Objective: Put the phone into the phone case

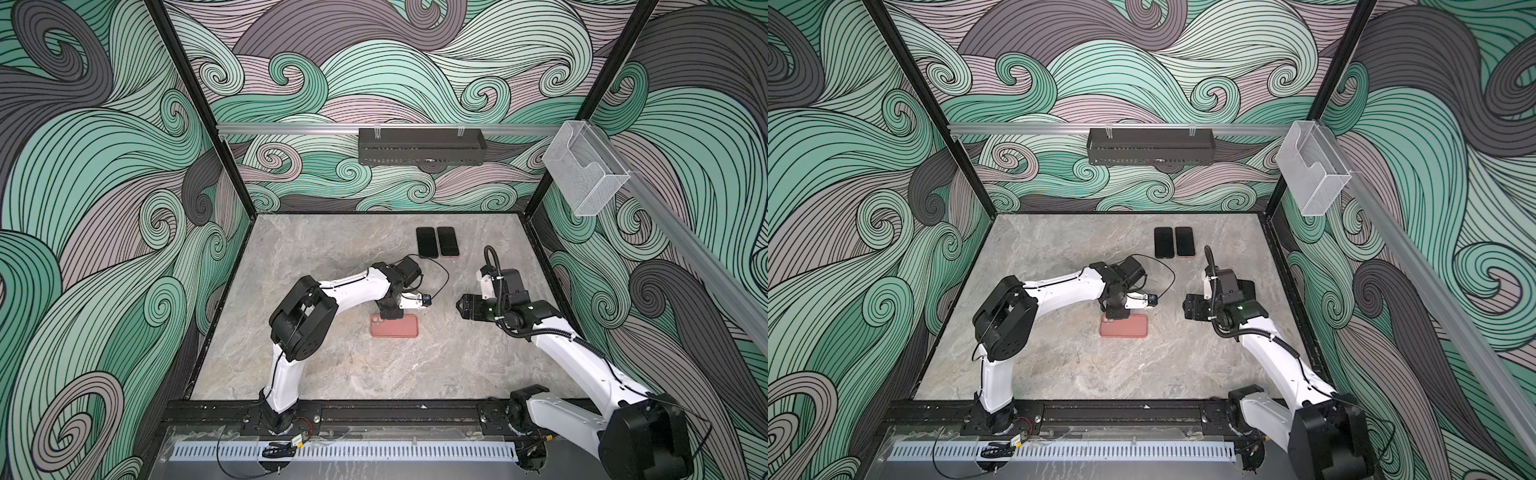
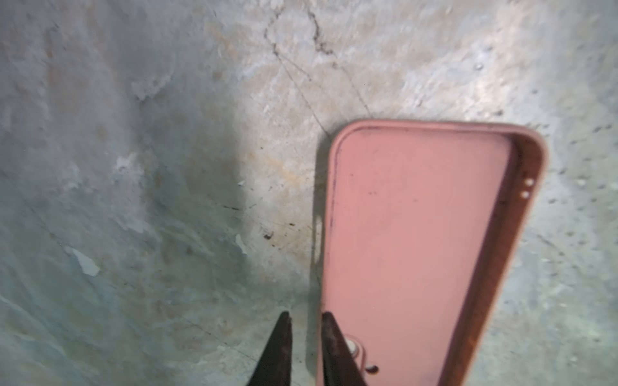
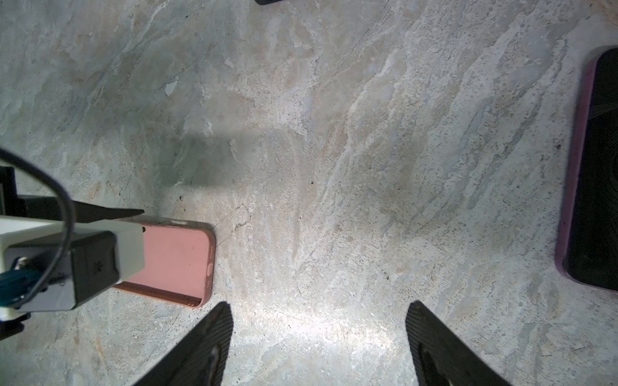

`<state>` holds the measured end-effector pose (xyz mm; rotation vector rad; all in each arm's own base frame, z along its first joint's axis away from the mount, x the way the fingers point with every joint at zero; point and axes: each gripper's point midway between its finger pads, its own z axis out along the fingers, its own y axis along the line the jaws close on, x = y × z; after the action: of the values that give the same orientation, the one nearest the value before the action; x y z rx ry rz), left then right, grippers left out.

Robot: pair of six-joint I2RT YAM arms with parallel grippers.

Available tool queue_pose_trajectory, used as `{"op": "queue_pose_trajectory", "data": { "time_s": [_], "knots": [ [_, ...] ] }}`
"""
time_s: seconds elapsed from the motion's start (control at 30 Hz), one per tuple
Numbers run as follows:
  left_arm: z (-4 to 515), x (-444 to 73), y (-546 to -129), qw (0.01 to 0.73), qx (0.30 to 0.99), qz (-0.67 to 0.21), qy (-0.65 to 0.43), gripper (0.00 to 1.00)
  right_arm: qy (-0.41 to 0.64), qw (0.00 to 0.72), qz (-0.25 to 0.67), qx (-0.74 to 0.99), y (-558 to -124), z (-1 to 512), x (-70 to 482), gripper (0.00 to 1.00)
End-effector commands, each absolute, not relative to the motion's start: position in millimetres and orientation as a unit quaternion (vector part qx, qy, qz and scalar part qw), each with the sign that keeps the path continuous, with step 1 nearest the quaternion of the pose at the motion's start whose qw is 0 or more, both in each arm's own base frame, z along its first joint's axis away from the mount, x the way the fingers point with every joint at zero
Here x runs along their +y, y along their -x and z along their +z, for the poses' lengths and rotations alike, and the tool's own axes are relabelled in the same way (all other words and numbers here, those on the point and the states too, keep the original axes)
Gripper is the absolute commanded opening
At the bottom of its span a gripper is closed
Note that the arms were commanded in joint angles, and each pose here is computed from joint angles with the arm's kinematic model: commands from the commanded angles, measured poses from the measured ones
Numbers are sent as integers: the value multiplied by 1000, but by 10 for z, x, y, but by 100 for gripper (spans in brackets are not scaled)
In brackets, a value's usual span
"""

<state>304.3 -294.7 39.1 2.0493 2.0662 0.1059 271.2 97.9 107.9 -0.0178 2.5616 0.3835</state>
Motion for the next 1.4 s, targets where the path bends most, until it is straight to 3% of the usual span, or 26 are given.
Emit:
{"op": "queue_pose_trajectory", "data": {
  "time_s": [0.0, 0.03, 0.07, 0.13, 0.3, 0.4, 0.47, 0.67, 0.77, 1.13, 1.37],
  "knots": [
    [426, -2953, -3083, 126, 699, 48, -703, 73, -20, 267, 108, 957, -2674, 1002, 837, 84],
    [440, -2948, -3093, 129, 701, 51, -699, 98, -24, 266, 97, 959, -2680, 991, 801, 84],
    [470, -2953, -3115, 136, 707, 53, -692, 99, -29, 263, 89, 960, -2678, 975, 763, 84],
    [564, -2986, -3151, 158, 719, 48, -675, 99, -34, 260, 79, 962, -2682, 957, 717, 84],
    [1053, -3044, -3494, 293, 772, 66, -560, 99, -28, 263, 73, 962, -2722, 1014, 678, 85],
    [1395, -2984, -3623, 349, 806, 64, -474, 99, -32, 266, 49, 962, -2759, 1045, 576, 91],
    [1543, -2921, -3643, 361, 824, 62, -432, 99, -41, 269, 29, 962, -2808, 1036, 468, 97],
    [1794, -2410, -3777, 386, 877, 114, -264, 99, -95, 239, -20, 966, -2974, 921, 36, 99],
    [1786, -2117, -3741, 361, 908, 87, -192, 99, -110, 222, -45, 968, -3092, 839, -168, 100],
    [1897, -1351, -3374, 422, 906, 13, -36, 99, -117, 146, -45, 981, -3302, 632, -466, 100],
    [1911, -1107, -3175, 440, 898, 3, -7, 99, -141, 109, -44, 983, -3284, 414, -638, 100]
  ]
}}
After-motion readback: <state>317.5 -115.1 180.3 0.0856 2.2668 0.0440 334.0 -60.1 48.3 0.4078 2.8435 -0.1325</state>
